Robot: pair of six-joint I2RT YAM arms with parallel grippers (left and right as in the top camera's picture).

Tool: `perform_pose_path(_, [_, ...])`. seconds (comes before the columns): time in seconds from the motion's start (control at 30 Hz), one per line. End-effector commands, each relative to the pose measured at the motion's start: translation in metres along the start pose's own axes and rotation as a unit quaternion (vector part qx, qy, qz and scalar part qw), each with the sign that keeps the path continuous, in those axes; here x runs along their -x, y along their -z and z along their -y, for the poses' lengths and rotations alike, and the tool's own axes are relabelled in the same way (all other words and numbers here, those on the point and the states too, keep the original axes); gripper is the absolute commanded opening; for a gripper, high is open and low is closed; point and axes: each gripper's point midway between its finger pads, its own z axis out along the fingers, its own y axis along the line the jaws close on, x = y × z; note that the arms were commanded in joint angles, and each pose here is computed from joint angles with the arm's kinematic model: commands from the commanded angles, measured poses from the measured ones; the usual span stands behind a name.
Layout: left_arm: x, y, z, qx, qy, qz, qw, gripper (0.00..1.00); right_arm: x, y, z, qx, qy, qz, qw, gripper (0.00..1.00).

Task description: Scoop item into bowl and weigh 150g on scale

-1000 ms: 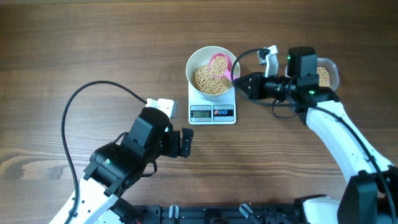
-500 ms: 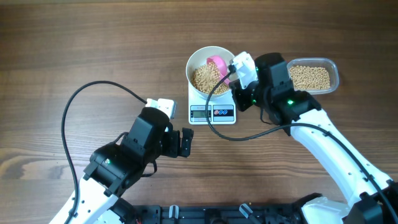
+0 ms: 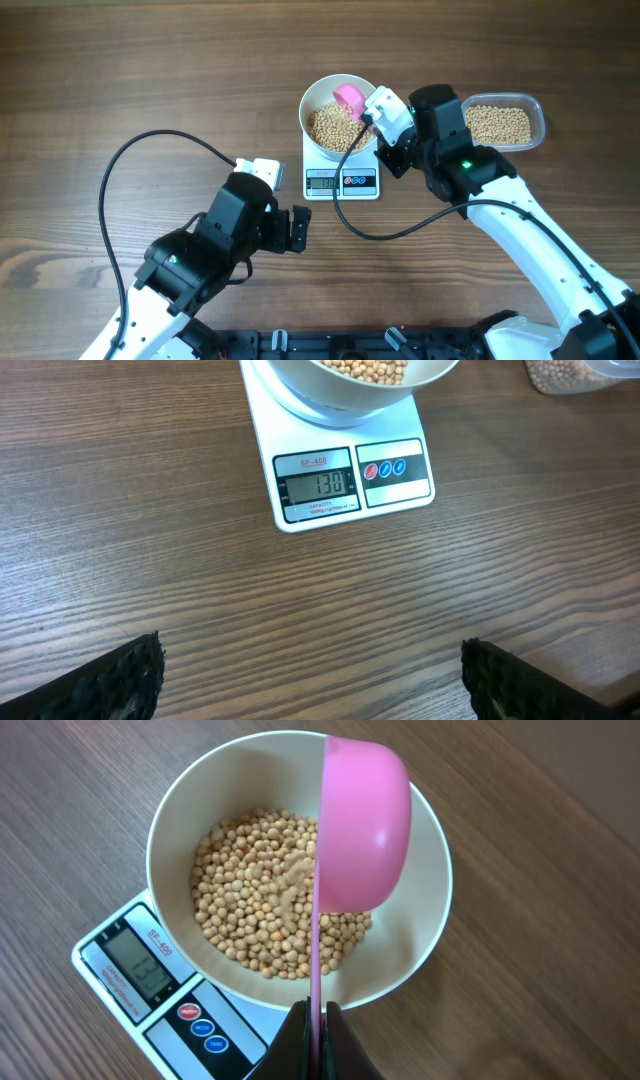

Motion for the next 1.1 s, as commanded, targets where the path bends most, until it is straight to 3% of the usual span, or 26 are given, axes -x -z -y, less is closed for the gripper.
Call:
perform_pose_path(0.0, [0.006,0.002,0.001,0.004,-0.007,0.009,1.0,1.0,0.023,0.012,-0.002,-0.009,0.056,0.028,0.998,0.04])
perform_pose_path(0.1, [0.006,0.002,0.001,0.004,-0.007,0.009,1.0,1.0,0.026,0.011,-0.008,-0.007,0.114,0.029,0.993,0.04])
perform_pose_path(0.5, [0.006,0.002,0.001,0.004,-0.007,0.009,1.0,1.0,0.028,0.01,-0.013,-0.009,0.115,0.028,0.993,0.04])
perform_pose_path(0.67, [0.006,0.002,0.001,0.004,-0.007,0.009,1.0,1.0,0.034,0.011,-0.023,0.027,-0.051,0.044,0.997,0.04])
perform_pose_path(0.8, [0.006,0.002,0.001,0.004,-0.007,0.009,1.0,1.0,0.056,0.023,-0.022,0.048,-0.123,0.091,0.987,0.04])
perform_pose_path(0.93, [0.006,0.002,0.001,0.004,-0.007,0.009,1.0,1.0,0.069,0.052,0.012,0.014,-0.19,0.14,0.972,0.04])
perform_pose_path(1.07, [0.006,0.002,0.001,0.004,-0.007,0.009,1.0,1.0,0.057,0.094,0.07,-0.047,-0.256,0.174,0.95,0.04])
